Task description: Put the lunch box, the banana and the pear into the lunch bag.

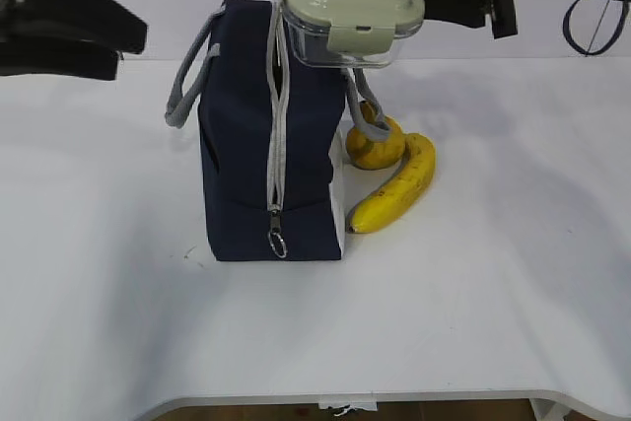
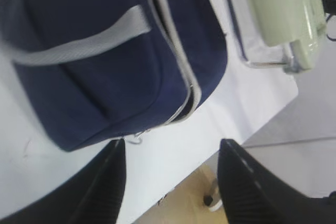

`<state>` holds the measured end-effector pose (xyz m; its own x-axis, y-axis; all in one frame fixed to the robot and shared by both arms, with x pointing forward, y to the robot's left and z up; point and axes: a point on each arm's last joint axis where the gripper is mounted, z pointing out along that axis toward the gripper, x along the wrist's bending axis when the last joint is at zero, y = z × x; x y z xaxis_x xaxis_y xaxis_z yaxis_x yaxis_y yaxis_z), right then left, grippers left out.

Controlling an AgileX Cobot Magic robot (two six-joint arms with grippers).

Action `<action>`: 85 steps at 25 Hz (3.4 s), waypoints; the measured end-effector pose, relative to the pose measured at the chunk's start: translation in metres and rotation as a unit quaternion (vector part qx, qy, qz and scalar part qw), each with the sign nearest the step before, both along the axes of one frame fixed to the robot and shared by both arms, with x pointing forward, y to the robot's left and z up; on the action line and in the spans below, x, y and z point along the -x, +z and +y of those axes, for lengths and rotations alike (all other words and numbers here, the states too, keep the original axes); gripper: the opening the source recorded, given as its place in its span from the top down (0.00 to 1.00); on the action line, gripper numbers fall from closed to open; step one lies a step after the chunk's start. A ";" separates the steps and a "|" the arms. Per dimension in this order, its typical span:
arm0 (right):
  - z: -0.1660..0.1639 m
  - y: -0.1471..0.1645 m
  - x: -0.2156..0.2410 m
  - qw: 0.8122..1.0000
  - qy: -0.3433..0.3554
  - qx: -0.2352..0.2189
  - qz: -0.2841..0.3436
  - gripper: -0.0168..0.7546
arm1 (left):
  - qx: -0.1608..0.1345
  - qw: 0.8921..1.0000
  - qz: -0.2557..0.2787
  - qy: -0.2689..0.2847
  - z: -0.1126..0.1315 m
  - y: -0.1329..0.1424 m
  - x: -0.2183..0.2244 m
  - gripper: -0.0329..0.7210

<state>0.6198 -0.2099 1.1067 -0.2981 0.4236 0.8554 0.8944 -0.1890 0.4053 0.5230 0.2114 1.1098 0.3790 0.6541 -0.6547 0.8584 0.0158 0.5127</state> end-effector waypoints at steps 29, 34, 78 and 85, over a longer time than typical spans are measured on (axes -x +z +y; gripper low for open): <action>0.001 0.003 -0.005 0.999 -0.025 -0.011 -0.016 0.49 | -0.116 0.990 0.030 -0.075 -0.074 -0.049 -0.081 0.86; 0.004 0.004 -0.004 0.999 -0.022 -0.016 -0.017 0.49 | -0.117 0.989 0.037 -0.083 -0.074 -0.049 -0.079 0.94; 0.044 -0.085 -0.044 0.986 -0.082 0.141 -0.024 0.50 | -0.060 0.993 0.055 -0.081 -0.081 -0.043 -0.077 0.95; 0.061 -0.083 -0.038 0.990 -0.055 0.128 -0.038 0.50 | -0.052 0.994 0.056 -0.079 -0.082 -0.042 -0.077 0.95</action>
